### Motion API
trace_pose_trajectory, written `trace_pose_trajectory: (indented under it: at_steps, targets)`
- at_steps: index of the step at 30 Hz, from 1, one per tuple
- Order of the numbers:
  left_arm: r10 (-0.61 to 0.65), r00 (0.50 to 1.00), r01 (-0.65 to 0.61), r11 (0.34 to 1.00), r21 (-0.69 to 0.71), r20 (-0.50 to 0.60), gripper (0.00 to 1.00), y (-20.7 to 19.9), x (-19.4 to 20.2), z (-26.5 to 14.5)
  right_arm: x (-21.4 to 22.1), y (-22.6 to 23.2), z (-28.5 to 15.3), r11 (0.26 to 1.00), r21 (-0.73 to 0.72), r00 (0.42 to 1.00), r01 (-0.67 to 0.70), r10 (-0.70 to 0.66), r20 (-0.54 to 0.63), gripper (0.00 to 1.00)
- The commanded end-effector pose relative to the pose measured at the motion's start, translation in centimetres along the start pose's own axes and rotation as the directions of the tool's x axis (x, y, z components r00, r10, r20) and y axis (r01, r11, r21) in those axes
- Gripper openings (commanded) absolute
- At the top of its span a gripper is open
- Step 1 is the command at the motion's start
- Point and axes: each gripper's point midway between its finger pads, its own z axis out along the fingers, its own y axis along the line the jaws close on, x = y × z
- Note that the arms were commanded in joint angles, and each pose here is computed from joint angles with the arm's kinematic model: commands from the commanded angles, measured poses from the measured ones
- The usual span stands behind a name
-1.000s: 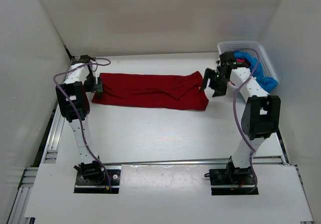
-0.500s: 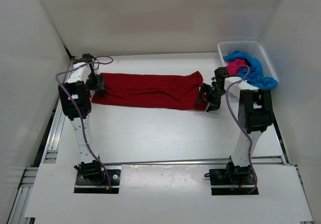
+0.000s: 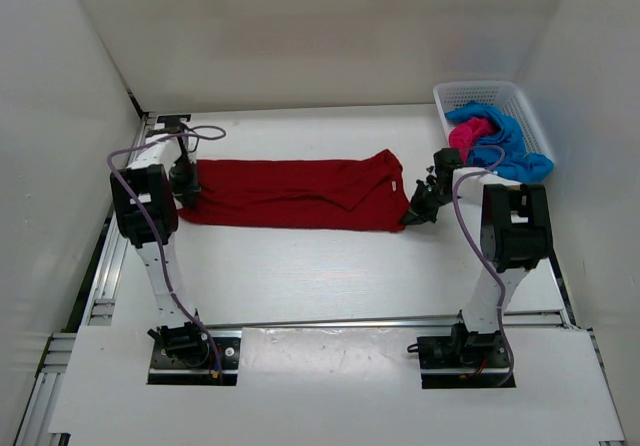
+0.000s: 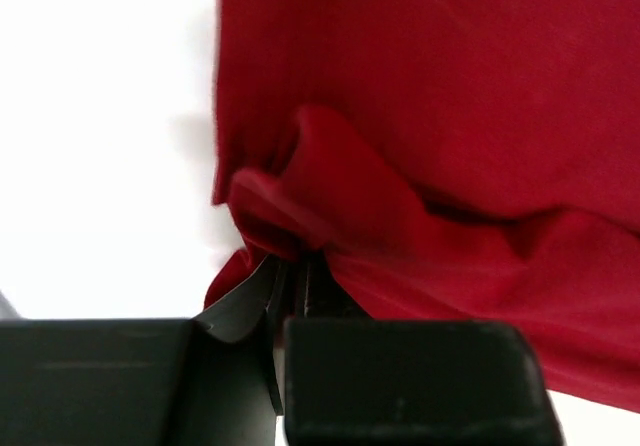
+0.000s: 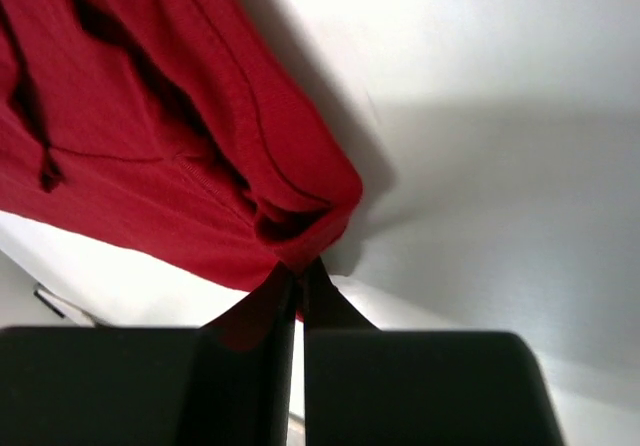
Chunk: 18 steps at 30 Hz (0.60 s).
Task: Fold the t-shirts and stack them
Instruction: Fold the other side of the tshirt into a rectangle
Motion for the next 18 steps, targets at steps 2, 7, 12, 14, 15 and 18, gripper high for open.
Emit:
trace_pose_trajectory:
  at_steps: [2,7,12,14,15,18]
  targets:
    - [-0.034,0.995,0.018,0.987,-0.161,-0.096,0.10,4.6,5.0,-1.6,4.4,-2.2,-2.5,0.999,0.050,0.999,-0.006,0.008,-0.035,0.00]
    - [-0.040,0.980,-0.004,0.976,-0.219,-0.195,0.10,5.9,11.3,-1.8,11.6,-6.0,-3.6,0.990,0.137,0.991,-0.036,0.053,-0.123,0.00]
    - [-0.036,0.974,-0.023,0.966,-0.257,-0.223,0.42,6.5,14.5,-2.5,14.8,-7.4,-3.7,0.985,0.156,0.984,-0.074,0.098,-0.148,0.05]
    - [-0.043,0.985,-0.019,0.934,-0.356,-0.167,0.63,8.3,13.8,-3.8,15.7,-7.8,-3.8,0.982,0.166,0.980,-0.089,0.116,-0.162,0.14]
    - [-0.049,0.991,-0.005,0.919,-0.394,-0.126,0.63,9.1,12.9,-4.6,15.6,-7.7,-3.8,0.983,0.162,0.982,-0.086,0.112,-0.155,0.14]
    - [-0.022,0.994,0.075,0.838,-0.541,0.105,0.67,10.7,7.9,-9.3,15.5,-7.9,-3.9,0.983,0.170,0.983,-0.074,0.100,-0.152,0.14]
